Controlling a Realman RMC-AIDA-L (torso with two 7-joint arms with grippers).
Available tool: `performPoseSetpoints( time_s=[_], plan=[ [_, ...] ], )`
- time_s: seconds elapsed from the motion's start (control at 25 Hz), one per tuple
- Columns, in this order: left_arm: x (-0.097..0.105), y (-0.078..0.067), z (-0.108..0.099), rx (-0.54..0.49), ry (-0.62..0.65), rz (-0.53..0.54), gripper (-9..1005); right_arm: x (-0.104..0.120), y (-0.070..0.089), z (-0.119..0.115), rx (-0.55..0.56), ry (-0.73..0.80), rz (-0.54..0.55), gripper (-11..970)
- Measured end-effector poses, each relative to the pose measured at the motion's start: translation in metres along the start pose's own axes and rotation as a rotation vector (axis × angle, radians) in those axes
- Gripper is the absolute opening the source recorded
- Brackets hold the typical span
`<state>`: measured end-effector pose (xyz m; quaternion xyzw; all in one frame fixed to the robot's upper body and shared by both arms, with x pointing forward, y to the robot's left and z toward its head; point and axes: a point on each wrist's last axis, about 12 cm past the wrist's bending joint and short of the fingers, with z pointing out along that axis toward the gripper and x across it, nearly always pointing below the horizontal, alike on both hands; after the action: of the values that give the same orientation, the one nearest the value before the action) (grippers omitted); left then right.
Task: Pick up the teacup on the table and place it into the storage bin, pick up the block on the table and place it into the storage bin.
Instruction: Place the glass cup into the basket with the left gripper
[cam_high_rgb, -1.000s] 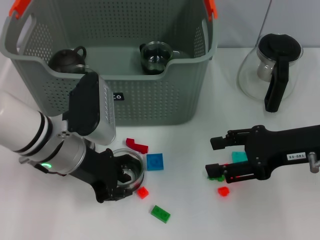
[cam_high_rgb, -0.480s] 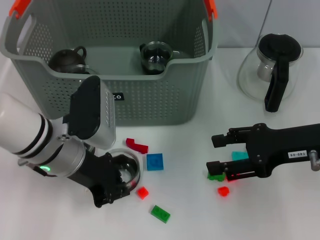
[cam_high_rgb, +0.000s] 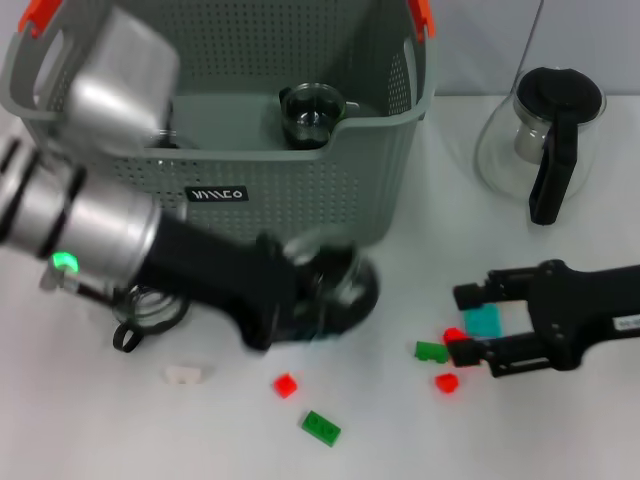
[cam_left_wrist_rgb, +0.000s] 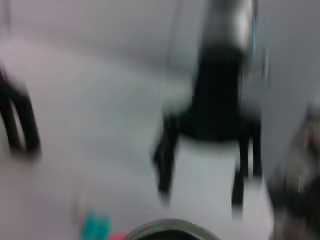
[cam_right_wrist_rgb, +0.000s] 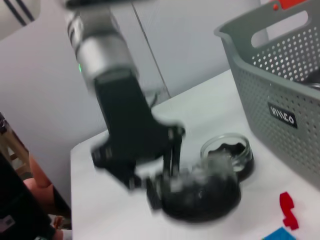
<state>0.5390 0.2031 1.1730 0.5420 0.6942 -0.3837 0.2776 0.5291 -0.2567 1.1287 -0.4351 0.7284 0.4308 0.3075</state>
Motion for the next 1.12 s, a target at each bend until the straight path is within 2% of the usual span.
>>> performPoseSetpoints(
  time_s=[0.12,0.2,0.36,0.4,0.52,0.68,0.84,1.12],
  plan=[
    [-0.022,0.006,-0.015,-0.027,-0.152,0.006,61,0.009,0.002,-0.013,-0.018,0.011,0.033,807],
    [-0.036,0.014,-0.024,-0.1,-0.225,0.015,60,0.015,0.003,-0.019,-0.026,0.026,0.056,807],
    [-0.058,0.051,-0.029,-0.34,-0.291,-0.057,57,0.023,0.002,-0.022,-0.025,0.051,0.077,807],
    [-0.063,0.068,-0.026,-0.415,-0.291,-0.099,57,0.025,0.002,-0.022,-0.024,0.055,0.076,807],
    [-0.072,0.098,-0.014,-0.51,-0.26,-0.186,58,0.026,0.002,-0.019,-0.023,0.064,0.066,808],
    [-0.077,0.126,0.004,-0.603,-0.197,-0.245,59,0.027,0.001,-0.016,-0.028,0.074,0.058,808],
    [-0.077,0.14,0.021,-0.694,-0.149,-0.242,61,0.027,0.001,-0.015,-0.029,0.076,0.055,808],
    [-0.075,0.142,0.046,-0.749,-0.089,-0.2,66,0.027,0.0,-0.015,-0.029,0.077,0.056,808]
  ],
)
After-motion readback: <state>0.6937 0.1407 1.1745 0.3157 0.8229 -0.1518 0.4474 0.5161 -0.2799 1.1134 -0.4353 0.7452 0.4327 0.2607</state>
